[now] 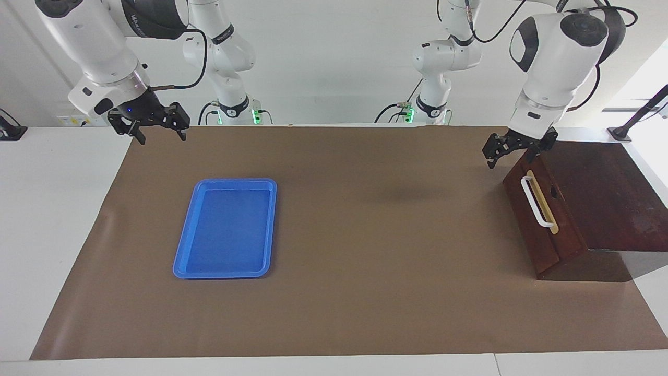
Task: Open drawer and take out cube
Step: 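Pull the wooden drawer open by its white handle with the left gripper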
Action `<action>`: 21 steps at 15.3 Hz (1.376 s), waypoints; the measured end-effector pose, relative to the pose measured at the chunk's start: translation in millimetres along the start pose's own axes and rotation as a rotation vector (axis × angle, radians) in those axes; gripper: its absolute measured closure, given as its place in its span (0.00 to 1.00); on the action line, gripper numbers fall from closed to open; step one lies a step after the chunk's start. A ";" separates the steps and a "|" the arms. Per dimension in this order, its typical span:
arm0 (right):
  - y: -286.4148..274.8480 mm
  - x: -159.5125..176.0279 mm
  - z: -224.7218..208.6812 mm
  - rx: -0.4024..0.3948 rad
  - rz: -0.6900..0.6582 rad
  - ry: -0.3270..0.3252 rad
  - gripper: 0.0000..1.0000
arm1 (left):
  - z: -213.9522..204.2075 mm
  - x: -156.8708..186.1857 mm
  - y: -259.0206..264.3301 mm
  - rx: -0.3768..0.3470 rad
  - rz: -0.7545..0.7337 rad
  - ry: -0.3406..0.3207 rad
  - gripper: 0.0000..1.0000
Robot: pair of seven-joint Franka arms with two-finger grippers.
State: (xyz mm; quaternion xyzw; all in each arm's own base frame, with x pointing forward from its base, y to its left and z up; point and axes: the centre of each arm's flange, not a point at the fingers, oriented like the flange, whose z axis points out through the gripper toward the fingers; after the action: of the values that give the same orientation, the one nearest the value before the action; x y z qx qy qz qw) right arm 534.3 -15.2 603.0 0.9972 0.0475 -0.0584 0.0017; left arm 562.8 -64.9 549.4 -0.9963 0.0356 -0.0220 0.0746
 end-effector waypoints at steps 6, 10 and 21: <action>0.0 0.0 0.0 0.000 0.000 0.000 0.00 | 91.9 26.1 24.0 0.215 0.211 0.036 0.00; 0.0 0.0 0.0 0.000 0.000 0.000 0.00 | 134.4 33.0 -9.9 0.237 0.255 0.059 0.00; 0.0 0.0 0.0 0.000 0.000 0.000 0.00 | 161.9 16.1 -5.8 0.214 0.192 0.068 0.00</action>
State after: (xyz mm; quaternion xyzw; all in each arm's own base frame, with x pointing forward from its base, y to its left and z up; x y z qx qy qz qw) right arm 534.4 -15.2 603.0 0.9972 0.0475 -0.0584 0.0017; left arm 587.1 -36.5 390.9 -0.9734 0.1309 -0.0521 0.1808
